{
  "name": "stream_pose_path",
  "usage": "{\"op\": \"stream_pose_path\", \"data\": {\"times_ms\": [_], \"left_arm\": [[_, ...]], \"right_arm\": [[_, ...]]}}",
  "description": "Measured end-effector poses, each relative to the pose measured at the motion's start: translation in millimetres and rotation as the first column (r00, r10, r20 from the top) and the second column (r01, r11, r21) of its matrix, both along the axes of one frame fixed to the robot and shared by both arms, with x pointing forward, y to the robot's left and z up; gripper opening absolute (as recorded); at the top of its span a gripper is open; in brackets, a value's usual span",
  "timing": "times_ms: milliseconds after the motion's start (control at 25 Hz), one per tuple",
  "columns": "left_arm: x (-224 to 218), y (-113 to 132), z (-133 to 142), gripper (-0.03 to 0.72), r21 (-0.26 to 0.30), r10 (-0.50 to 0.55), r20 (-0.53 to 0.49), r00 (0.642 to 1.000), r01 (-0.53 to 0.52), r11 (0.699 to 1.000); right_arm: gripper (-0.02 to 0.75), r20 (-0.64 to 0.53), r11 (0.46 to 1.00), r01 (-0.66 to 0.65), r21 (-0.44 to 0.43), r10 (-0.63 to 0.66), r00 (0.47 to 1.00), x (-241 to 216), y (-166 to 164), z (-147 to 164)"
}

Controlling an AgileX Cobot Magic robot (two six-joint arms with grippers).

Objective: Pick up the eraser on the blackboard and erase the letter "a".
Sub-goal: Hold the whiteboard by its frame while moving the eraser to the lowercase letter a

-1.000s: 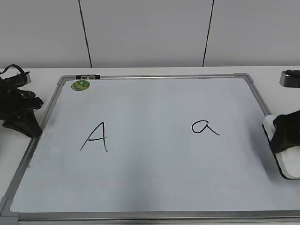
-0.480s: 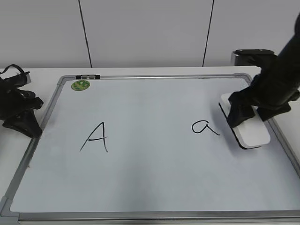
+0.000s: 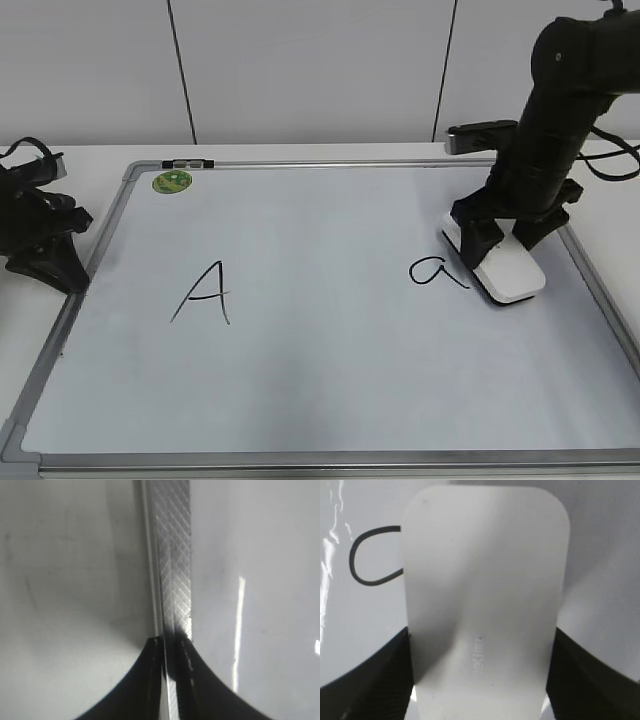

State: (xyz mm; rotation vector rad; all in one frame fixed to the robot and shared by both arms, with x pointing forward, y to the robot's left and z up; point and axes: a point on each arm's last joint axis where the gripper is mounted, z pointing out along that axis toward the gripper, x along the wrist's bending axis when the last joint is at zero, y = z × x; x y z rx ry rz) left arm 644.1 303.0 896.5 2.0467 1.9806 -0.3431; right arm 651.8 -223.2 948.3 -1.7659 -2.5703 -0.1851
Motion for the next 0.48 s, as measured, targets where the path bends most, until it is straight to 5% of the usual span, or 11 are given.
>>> {"op": "stream_pose_path", "data": {"times_ms": [480], "left_arm": [[0,0,0,0.035,0.001,0.001,0.002,1.0,-0.001,1.0]], "right_arm": [[0.537,-0.036,0.997,-0.044,-0.068,0.042,0.998,16,13,-17]]}}
